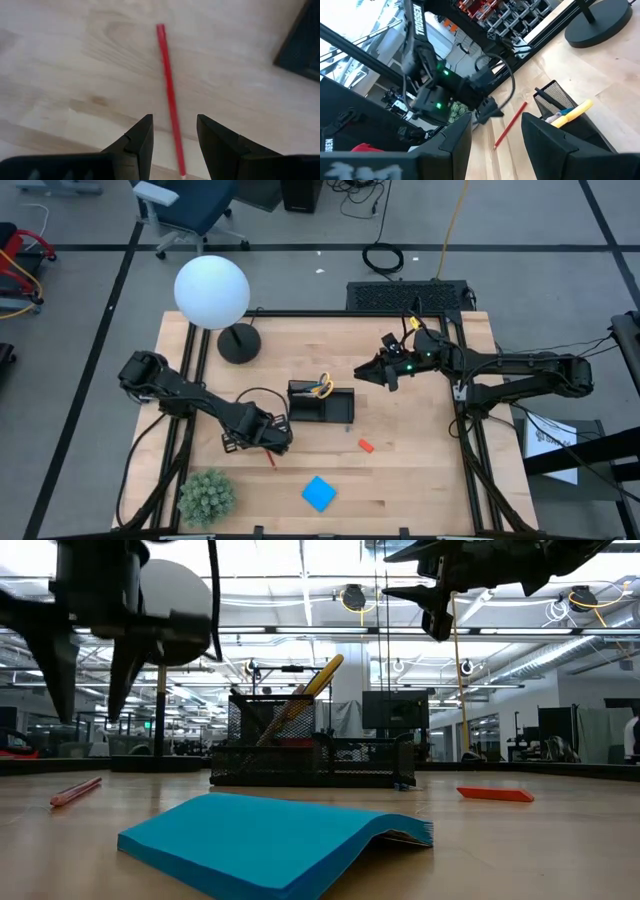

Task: Pick and place office supplies into organizer
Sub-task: Put the red pencil into the desk organizer

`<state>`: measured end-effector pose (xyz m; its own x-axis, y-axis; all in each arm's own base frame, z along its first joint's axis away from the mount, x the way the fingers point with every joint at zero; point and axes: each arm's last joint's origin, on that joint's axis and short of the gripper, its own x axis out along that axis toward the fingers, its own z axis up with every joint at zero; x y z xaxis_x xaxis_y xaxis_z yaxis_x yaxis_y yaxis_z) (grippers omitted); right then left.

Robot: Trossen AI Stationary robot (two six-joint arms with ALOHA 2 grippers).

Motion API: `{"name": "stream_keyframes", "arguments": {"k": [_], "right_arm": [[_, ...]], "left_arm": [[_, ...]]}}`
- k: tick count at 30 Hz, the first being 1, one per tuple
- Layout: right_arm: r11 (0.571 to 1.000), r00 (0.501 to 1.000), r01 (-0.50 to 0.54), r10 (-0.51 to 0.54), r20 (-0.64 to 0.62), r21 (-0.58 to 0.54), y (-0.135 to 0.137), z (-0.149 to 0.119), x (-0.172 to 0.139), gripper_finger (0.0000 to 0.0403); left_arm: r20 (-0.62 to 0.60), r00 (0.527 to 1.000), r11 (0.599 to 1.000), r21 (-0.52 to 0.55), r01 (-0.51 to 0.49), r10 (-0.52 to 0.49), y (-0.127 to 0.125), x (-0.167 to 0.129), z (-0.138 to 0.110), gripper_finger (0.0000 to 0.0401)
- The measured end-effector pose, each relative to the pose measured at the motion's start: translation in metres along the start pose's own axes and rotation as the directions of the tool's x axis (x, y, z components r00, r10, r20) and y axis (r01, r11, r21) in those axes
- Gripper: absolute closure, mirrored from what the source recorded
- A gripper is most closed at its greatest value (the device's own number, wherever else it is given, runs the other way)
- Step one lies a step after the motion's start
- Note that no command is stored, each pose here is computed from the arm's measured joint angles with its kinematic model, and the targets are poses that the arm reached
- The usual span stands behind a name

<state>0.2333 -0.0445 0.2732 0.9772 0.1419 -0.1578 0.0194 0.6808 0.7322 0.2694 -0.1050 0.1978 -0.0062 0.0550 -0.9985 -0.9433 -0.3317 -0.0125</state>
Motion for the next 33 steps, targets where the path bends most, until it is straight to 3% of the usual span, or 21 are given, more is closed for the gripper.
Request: {"name": "stream_keyframes", "arguments": {"k": [7,13,20,28,33], "right_arm": [[1.000,1.000,-0.001,0.001,-0.001,0.000,0.000,0.000,0.000,0.0243],[1.000,1.000,0.000,0.000,-0.001,0.008,0.000,0.000,0.000,0.0243],[1.000,1.000,0.000,0.000,-0.001,0.000,0.000,0.000,0.000,0.0243],[1.000,1.000,0.000,0.000,-0.001,0.000,0.000,0.000,0.000,0.0243],[1.000,1.000,0.000,0.000,-0.001,0.001,0.000,0.000,0.000,0.0243]], "left_arm": [[-0.122,0.983,0.990,-0.016,0.139,-0.140,-0.003,0.032,-0.006,0.0258],[-0.117,0.991,0.997,-0.018,0.071,-0.072,0.003,0.037,-0.003,0.0258],[-0.122,0.991,0.998,-0.009,0.060,-0.061,0.005,0.036,-0.004,0.0258],[-0.047,0.999,0.999,-0.048,-0.005,0.003,0.003,0.039,0.013,0.0258],[-0.054,0.999,0.998,-0.063,0.003,-0.007,-0.001,0.048,0.017,0.0258]]}}
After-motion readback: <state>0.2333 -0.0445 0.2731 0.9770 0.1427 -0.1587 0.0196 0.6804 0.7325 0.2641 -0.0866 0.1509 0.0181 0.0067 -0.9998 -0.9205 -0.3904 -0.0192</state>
